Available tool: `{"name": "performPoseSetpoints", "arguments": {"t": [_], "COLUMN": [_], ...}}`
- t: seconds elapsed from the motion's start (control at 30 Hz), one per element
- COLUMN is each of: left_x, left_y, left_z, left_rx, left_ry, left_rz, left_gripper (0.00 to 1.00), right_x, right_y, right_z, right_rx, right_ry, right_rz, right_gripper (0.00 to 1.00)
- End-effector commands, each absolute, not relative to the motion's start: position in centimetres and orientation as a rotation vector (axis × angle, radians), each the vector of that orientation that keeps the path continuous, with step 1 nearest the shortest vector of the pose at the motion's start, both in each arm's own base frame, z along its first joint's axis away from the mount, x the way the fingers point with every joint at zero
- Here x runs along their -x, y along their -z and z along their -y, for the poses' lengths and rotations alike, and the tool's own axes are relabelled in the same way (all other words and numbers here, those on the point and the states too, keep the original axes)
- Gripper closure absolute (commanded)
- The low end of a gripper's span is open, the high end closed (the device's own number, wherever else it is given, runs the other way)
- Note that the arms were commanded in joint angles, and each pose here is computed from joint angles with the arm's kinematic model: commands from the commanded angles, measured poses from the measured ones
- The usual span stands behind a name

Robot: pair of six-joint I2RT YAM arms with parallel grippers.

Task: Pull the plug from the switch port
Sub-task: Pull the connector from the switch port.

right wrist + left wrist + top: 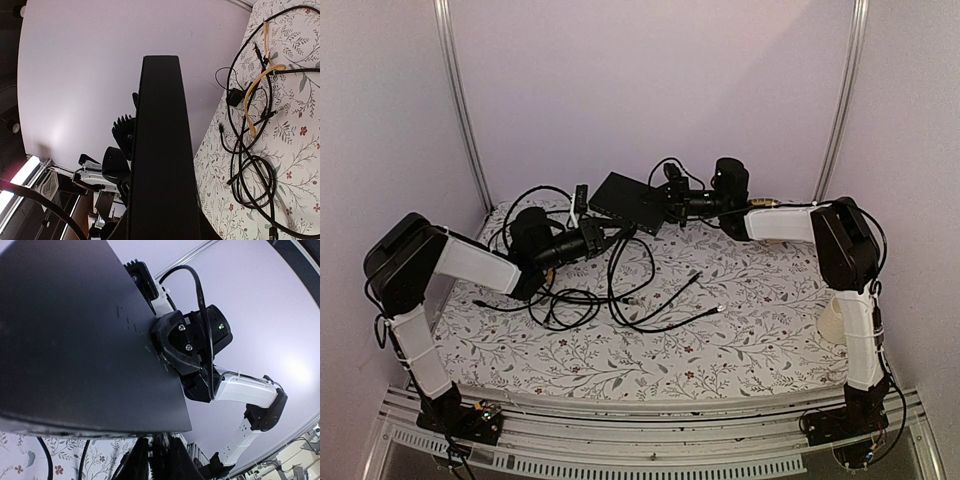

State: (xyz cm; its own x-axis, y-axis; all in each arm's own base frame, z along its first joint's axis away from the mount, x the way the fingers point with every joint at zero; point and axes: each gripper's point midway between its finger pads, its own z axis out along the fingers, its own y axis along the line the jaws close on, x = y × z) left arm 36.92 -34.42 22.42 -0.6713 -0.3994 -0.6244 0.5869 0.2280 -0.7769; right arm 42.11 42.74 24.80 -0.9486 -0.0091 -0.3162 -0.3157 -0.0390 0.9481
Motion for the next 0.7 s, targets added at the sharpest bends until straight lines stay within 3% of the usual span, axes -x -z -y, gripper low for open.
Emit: {"name": "performPoseSetpoints", "arguments": {"t": [0.0, 0.67], "left_x": [-37.17, -36.74], "left_y": [-23.90, -23.94], "left_z": [34.88, 34.62], "left_rx": [-0.203, -0.191], "left_ry": [1.591, 1.634], "left_rz": [-1.651, -1.621], "left_gripper": [0.85, 0.97], "right_x": [-40.56, -40.42], "right_y": [-27.20, -27.19], "right_z": [-43.90, -43.83], "right_rx": [0.479, 0.474], "right_ry": [-2.109, -2.105], "right_rz": [-1.935, -1.935], "right_gripper": [0.98, 0.98]}}
